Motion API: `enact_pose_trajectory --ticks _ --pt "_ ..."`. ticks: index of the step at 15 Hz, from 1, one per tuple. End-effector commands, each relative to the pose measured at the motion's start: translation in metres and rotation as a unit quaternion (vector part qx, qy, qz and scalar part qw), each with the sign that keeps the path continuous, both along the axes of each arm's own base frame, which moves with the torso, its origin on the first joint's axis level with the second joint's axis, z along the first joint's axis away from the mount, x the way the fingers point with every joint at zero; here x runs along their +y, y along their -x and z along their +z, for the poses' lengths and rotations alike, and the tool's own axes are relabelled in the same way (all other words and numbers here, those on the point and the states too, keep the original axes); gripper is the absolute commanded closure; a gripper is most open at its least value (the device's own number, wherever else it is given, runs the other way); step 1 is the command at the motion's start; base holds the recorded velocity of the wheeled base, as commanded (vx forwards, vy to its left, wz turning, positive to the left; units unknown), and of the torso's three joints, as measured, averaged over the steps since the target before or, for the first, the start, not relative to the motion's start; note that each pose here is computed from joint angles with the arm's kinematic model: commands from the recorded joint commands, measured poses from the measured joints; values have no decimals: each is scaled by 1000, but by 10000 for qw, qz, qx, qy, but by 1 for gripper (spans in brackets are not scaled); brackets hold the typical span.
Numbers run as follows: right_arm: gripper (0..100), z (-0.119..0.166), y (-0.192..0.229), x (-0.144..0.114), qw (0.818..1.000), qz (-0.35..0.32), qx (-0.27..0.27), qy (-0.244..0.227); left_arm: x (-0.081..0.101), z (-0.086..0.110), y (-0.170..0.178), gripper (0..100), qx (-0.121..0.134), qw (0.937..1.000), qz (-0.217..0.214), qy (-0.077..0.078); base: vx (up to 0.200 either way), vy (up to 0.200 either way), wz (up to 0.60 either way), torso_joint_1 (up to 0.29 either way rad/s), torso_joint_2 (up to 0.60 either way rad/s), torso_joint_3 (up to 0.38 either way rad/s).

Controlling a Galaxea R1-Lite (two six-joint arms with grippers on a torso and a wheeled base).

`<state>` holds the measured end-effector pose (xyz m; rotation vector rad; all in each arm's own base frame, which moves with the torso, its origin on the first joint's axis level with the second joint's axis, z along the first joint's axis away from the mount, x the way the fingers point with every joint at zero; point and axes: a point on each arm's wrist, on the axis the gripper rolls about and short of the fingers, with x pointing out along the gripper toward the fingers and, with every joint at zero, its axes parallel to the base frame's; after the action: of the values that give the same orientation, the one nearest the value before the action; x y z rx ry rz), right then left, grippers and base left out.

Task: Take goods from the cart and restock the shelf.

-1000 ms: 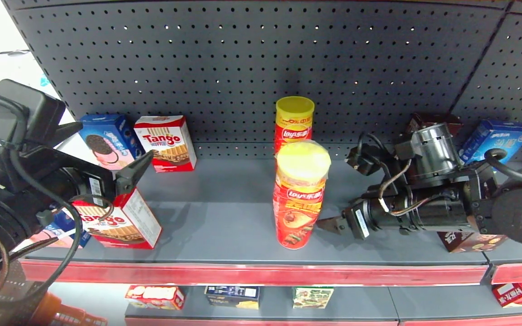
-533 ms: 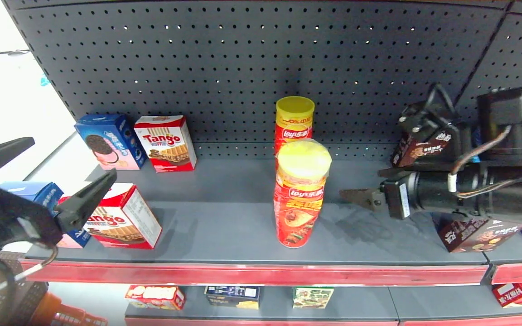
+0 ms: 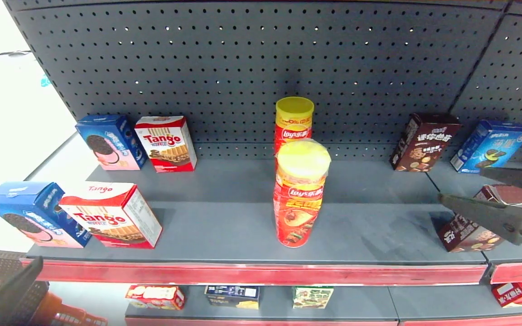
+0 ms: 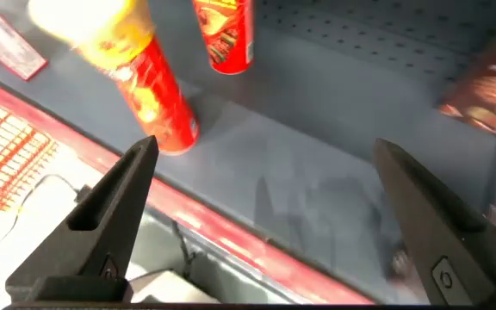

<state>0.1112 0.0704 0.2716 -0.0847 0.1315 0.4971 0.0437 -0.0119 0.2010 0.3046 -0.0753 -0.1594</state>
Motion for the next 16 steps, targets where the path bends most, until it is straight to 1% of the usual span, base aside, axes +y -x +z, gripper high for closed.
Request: enact_pose_trajectory --ticks 1,4,6,7,8,9,10,12,13,14,16 --pt "0 -10 43 -32 9984 -220 -449 -263 11 -22 30 0 -164 9999 41 22 0 0 0 0 0 0" --pt "0 -39 75 -54 9964 -465 -617 -356 14 -49 34 0 14 9998 171 -63 0 0 0 0 0 0" --pt "0 -60 90 -62 9947 -680 -671 -387 13 -64 33 0 235 9994 186 -155 0 0 0 0 0 0" --pt "0 -78 99 -67 9935 -827 -662 -412 13 -73 32 0 365 9987 201 -301 0 0 0 0 0 0" --pt "0 -94 105 -70 9926 -976 -595 -416 13 -81 33 0 457 9978 252 -405 0 0 0 0 0 0" --pt "0 -106 111 -72 9910 -1153 -556 -400 14 -86 34 0 463 9973 352 -441 0 0 0 0 0 0" --pt "0 -117 116 -74 9890 -1354 -475 -364 15 -93 35 0 513 9964 511 -449 0 0 0 0 0 0" --pt "0 -137 123 -75 9848 -1675 -353 -291 16 -101 41 0 521 9946 801 -415 0 0 0 0 0 0" --pt "0 -154 128 -75 9783 -2029 -334 -267 17 -109 47 0 617 9925 974 -417 0 0 0 0 0 0" --pt "0 -164 131 -74 9718 -2320 -351 -252 18 -114 52 0 629 9914 1073 -405 0 0 0 0 0 0" --pt "0 -180 134 -72 9611 -2719 -420 -257 18 -116 55 0 562 9883 1388 -280 0 0 0 0 0 0"
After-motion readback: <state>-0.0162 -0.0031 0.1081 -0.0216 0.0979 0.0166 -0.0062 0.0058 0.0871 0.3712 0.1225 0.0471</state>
